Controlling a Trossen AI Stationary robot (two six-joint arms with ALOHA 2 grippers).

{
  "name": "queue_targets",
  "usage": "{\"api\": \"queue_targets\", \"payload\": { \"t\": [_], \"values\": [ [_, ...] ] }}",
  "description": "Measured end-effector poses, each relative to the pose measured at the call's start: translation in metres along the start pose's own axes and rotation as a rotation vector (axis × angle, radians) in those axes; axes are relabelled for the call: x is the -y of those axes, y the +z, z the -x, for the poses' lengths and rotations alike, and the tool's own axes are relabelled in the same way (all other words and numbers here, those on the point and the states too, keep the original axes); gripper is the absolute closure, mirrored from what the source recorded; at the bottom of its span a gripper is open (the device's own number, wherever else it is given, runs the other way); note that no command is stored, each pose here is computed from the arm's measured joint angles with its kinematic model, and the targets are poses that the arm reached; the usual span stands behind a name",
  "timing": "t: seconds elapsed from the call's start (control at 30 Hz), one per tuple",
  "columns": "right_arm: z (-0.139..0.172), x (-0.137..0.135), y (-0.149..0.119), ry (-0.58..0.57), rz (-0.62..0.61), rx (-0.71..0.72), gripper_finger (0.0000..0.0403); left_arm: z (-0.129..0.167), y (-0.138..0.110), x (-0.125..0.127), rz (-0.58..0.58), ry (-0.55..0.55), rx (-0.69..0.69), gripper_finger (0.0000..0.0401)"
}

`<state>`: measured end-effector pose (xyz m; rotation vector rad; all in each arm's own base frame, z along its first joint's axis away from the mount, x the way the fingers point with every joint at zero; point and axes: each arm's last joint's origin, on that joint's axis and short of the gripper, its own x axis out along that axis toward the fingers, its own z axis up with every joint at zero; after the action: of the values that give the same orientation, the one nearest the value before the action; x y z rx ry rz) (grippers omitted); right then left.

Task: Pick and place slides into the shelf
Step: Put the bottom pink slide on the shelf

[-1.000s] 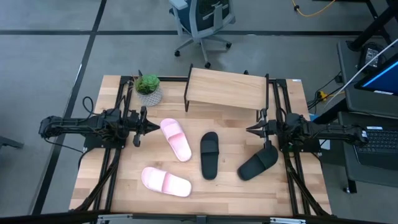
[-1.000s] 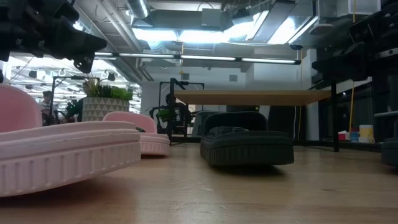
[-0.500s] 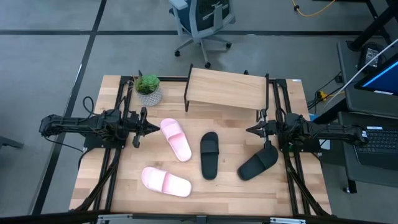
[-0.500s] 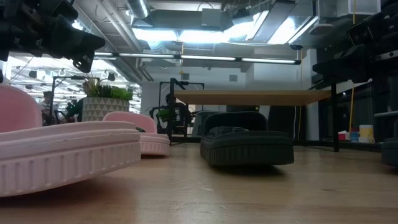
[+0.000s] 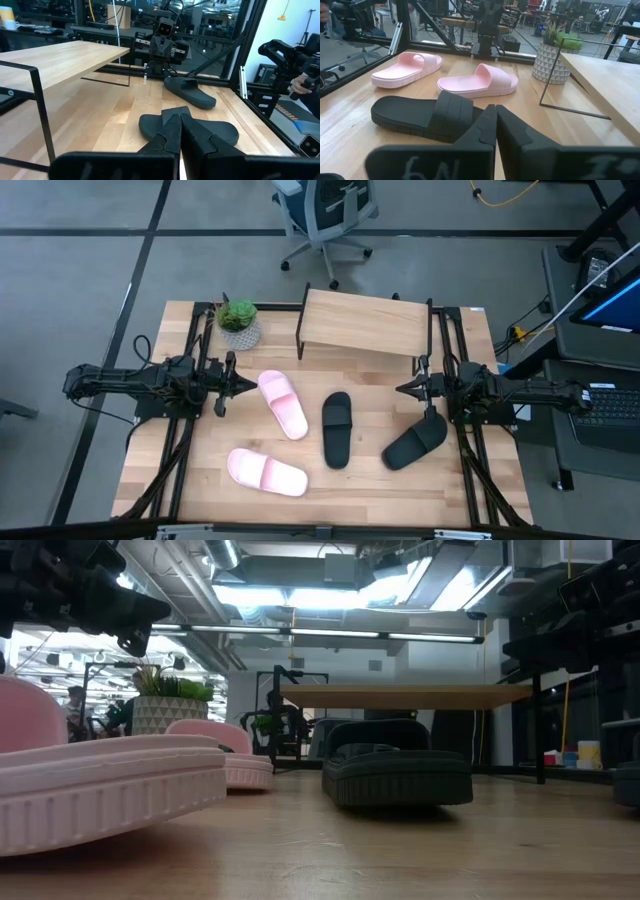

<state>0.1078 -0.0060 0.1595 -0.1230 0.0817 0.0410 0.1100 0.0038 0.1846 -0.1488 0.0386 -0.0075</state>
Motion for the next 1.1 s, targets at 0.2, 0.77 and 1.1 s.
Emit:
{"api": "queue_targets", "payload": {
  "t": [0.2, 0.77, 1.1],
  "values": [
    [0.000, 0.000, 0.000, 0.000, 0.000, 0.001, 0.0398, 0.000, 0.000, 0.000, 0.000, 0.000, 0.000, 0.0401],
    [0.000, 0.000, 0.000, 0.000, 0.000, 0.001, 0.0397, 0.000, 0.000, 0.000, 0.039, -0.006, 0.005, 0.0401],
    [0.000, 0.000, 0.000, 0.000, -0.024, 0.000, 0.0388, 0.005, 0.039, 0.005, -0.046, 0.018, 0.040, 0.0401]
  ]
}}
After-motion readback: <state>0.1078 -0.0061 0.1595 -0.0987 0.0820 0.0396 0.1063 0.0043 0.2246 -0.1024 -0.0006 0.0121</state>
